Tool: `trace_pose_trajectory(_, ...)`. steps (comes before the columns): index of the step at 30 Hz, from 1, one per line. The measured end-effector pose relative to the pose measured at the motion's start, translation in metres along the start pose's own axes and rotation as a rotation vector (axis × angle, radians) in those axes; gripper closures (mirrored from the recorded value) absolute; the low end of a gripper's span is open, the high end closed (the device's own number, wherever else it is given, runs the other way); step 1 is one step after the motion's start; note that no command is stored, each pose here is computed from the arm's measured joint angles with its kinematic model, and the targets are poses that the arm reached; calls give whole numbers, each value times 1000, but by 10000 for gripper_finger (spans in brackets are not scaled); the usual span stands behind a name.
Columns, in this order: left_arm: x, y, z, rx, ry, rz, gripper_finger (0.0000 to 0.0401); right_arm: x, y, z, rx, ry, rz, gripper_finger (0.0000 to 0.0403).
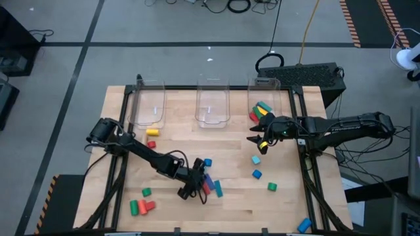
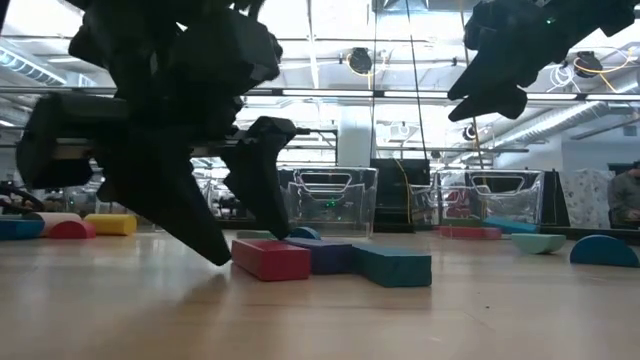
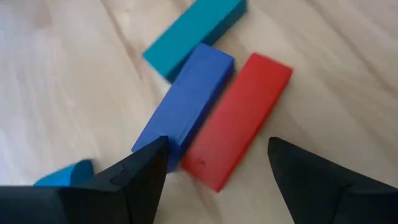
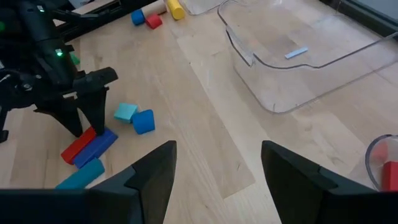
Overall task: Sort blocks by size
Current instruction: Put the red rectangular block into the right transparent bin
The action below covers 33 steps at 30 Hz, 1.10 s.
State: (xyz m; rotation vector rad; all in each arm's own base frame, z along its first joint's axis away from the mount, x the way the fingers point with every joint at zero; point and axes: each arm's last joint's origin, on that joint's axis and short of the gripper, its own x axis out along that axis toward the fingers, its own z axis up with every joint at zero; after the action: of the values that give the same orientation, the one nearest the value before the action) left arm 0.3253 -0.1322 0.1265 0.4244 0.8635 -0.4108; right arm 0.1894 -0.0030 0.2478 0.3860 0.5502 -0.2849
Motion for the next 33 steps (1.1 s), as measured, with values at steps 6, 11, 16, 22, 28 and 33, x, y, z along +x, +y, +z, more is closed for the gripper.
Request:
trace_pose_trajectory(6,0,4,4,37,-26,101,128,0,0,0,4,-7,-14,183)
trace_pose_trajectory(11,0,9,2,-7,-4,135,128,0,2,-1,-1,-4,-5,183)
trace_pose_trajectory(16,-1,3,4,4,-38,8,128,0,2,-1,-1,-4,-5,183)
trace_pose_trajectory(22,-1,2,6,-32,-55,14,128,-1,3,-1,-2,-4,-3,183)
trace_pose_trajectory(28,-2,5,15,-85,-147,45,128,-1,3,-1,13,-3,-2,183)
trace_pose_trajectory(33,0,4,15,-88,-163,15,128,-1,3,-1,14,-3,-3,183)
